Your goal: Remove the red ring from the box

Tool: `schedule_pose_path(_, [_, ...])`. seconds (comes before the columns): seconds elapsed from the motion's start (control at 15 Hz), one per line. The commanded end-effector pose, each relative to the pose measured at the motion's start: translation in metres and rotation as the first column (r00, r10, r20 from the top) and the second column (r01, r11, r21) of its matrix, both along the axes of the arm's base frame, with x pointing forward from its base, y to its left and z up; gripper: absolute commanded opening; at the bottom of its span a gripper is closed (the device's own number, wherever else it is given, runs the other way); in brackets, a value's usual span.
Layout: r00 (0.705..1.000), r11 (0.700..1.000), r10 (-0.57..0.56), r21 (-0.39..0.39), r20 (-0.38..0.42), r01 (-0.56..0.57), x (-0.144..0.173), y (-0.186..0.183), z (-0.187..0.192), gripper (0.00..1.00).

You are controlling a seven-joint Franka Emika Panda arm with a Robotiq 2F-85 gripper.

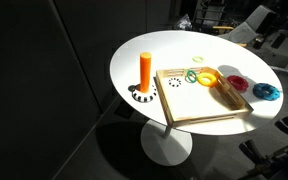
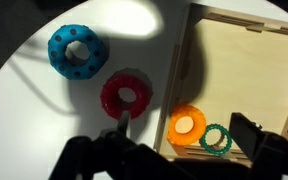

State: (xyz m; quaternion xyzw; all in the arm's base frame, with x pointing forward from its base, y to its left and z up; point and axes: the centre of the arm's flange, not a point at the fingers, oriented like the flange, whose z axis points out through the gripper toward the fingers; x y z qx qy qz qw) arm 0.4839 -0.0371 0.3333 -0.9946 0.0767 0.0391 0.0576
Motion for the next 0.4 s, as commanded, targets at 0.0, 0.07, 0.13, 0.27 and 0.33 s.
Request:
schedule_pose_path(0.0, [0.999, 0.999, 0.045, 0.007, -0.02, -0.045, 0.005, 0.0, 0.036, 1.0])
schedule_pose_path(0.07, [0.999, 0.999, 0.047, 0.003, -0.021, -0.047, 0.005, 0.0, 0.04, 1.0])
schedule_pose_path(0.13, [0.999, 0.999, 0.048, 0.001, -0.021, -0.048, 0.005, 0.001, 0.043, 1.0])
schedule_pose_path(0.27, [1.0, 1.0, 0.022, 0.008, -0.014, -0.022, 0.003, 0.002, 0.032, 1.0])
schedule_pose_path(0.33, [1.0, 1.0, 0.023, 0.008, -0.014, -0.023, 0.003, 0.002, 0.034, 1.0])
